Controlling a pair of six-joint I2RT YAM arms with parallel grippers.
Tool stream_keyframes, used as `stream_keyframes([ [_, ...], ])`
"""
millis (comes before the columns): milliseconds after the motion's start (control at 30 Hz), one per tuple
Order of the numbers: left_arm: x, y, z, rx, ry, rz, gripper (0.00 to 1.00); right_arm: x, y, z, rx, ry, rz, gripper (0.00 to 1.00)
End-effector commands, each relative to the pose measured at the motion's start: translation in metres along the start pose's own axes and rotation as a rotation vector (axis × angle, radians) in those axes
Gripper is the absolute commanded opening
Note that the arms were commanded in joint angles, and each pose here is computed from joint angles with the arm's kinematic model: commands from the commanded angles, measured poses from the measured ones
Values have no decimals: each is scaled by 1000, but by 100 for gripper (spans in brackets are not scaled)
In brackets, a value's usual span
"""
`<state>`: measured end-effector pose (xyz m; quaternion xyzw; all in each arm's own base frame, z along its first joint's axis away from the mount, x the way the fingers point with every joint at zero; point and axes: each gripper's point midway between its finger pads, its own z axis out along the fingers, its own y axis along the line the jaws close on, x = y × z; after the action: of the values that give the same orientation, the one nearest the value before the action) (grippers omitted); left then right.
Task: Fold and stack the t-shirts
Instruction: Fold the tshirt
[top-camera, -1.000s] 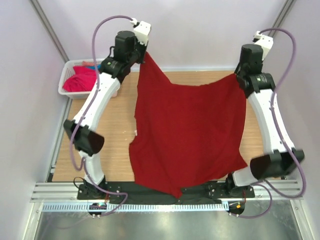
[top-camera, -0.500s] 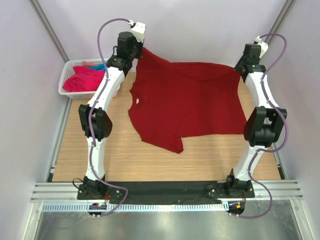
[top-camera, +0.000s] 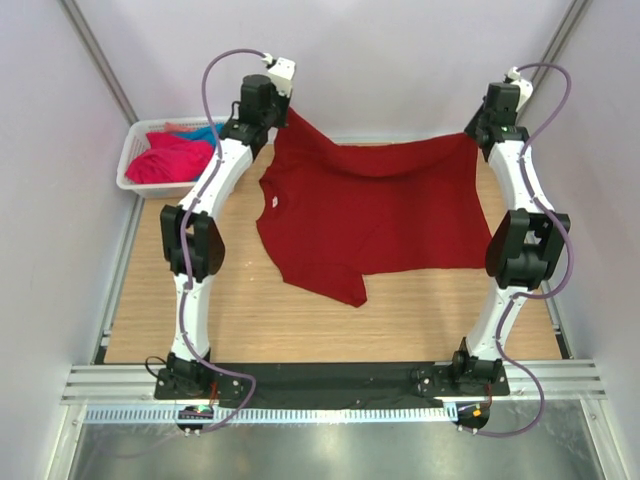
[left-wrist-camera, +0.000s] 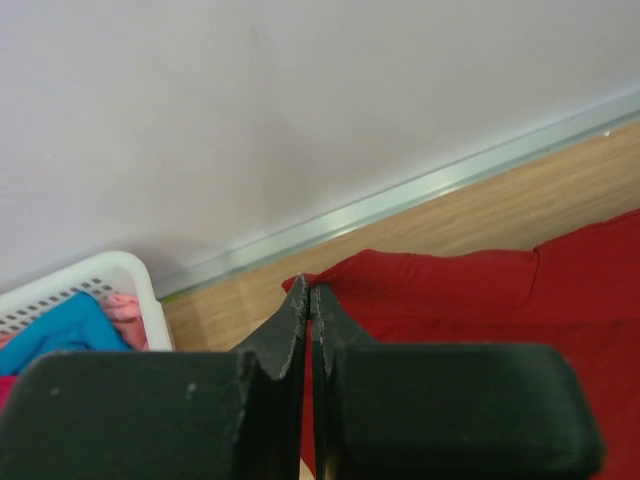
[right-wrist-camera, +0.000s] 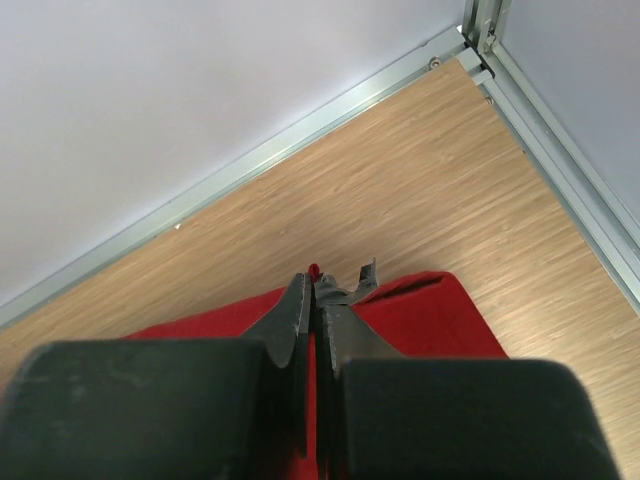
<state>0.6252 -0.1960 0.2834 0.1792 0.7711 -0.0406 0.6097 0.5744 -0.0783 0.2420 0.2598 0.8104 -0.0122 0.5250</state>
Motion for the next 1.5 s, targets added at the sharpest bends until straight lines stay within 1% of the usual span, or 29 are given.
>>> stream_keyframes([
  [0, -51, 15, -31, -47, -110, 8, 0, -31, 6, -15, -20, -67, 25, 1],
  [33, -53, 18, -37, -66, -103, 8, 0, -41, 4, -22, -4, -75, 28, 1],
  [100, -78, 30, -63, -134, -135, 14, 0, -58, 5, -37, 6, -90, 30, 1],
  [167, -117, 34, -98, -171, -205, 42, 0, -91, 9, -68, 5, -128, 42, 1],
  [267, -155, 34, -141, -231, -273, 75, 0, -141, 16, -132, -31, -214, 83, 1],
  [300, -178, 40, -174, -271, -318, 87, 0, -159, 18, -162, -57, -260, 99, 1],
  [367, -202, 31, -209, -278, -373, 92, 0, -175, 16, -203, -80, -303, 134, 1],
  [400, -217, 35, -241, -313, -407, 107, 0, -188, 12, -242, -102, -354, 153, 1],
  [467, -235, 21, -279, -308, -453, 117, 0, -189, 8, -272, -120, -376, 169, 1],
  [500, -248, 25, -316, -323, -496, 133, 0, -191, 5, -292, -133, -396, 177, 1],
  [567, -252, 9, -348, -312, -514, 128, 0, -196, -5, -346, -164, -467, 198, 1],
  [600, -261, 16, -386, -321, -563, 108, 0, -196, -9, -362, -174, -488, 209, 1],
  [633, -260, 1, -400, -287, -568, 97, 0, -197, -17, -396, -193, -537, 219, 1],
  [667, -262, 0, -419, -273, -589, 75, 0, -197, -21, -414, -202, -562, 224, 1],
  [700, -265, -15, -437, -213, -615, 66, 0, -198, -28, -430, -193, -588, 233, 1],
  [733, -265, -3, -464, -220, -635, 19, 0, -196, -39, -462, -199, -634, 250, 1],
  [833, -266, -3, -508, -104, -700, -79, 0, -197, -51, -509, -218, -707, 272, 1],
  [900, -265, -6, -519, -41, -719, -120, 0, -197, -61, -545, -239, -766, 292, 1],
  [1033, -275, 8, -542, 15, -755, -173, 0, -200, -67, -578, -266, -815, 305, 1],
  [1067, -277, 0, -536, 19, -736, -139, 0, -202, -67, -582, -268, -822, 307, 1],
  [1100, -289, 17, -551, 1, -776, -163, 0, -207, -65, -582, -270, -829, 310, 1],
  [1133, -294, 16, -551, -6, -781, -150, 0, -209, -64, -582, -271, -833, 314, 1],
  [1167, -300, 6, -540, -25, -768, -88, 0, -212, -63, -581, -274, -837, 313, 1],
  [1233, -315, 18, -549, -65, -806, -88, 0, -221, -60, -571, -261, -843, 321, 1],
  [1267, -320, 9, -538, -99, -796, -14, 0, -225, -59, -567, -254, -851, 320, 1],
  [1333, -326, 10, -531, -164, -799, 17, 0, -231, -57, -546, -215, -835, 314, 1],
  [1367, -327, 6, -524, -188, -787, 45, 0, -236, -57, -539, -200, -845, 304, 1],
  [1433, -322, -13, -496, -221, -735, 147, 0, -232, -54, -505, -151, -792, 277, 1],
  [1467, -315, -10, -480, -256, -700, 175, 0, -226, -55, -481, -111, -752, 260, 1],
])
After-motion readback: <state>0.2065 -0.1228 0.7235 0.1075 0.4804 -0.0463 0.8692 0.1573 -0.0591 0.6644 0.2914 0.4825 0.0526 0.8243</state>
